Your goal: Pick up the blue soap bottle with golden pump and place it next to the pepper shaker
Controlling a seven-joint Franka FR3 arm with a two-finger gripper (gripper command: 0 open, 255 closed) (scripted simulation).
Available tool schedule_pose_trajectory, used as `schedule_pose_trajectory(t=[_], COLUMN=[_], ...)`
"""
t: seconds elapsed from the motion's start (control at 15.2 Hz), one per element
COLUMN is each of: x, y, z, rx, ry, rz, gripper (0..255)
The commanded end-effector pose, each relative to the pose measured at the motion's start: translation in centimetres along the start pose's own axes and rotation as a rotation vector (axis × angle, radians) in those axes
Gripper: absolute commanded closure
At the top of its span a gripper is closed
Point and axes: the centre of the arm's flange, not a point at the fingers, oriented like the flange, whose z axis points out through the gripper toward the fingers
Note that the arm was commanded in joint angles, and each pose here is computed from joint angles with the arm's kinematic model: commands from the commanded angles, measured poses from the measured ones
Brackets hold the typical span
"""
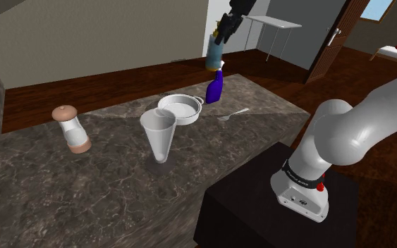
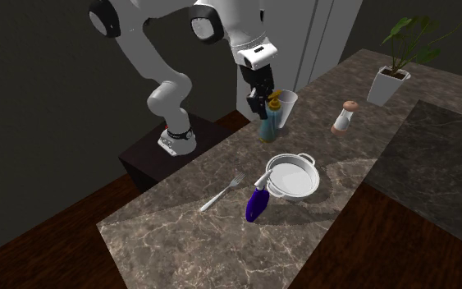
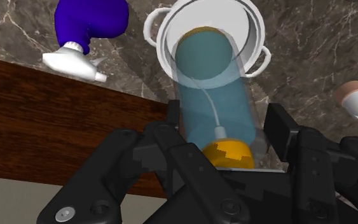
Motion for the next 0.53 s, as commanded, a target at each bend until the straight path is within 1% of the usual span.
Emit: schedule_pose_trajectory(t=[0.0,0.46], x=[0.6,3.0], y=[-2.6,-11.4], z=[0.5,2.3], rx=[0.0,0.0], ry=[0.0,0.0], rz=[0.002,0.002], gripper=[255,255])
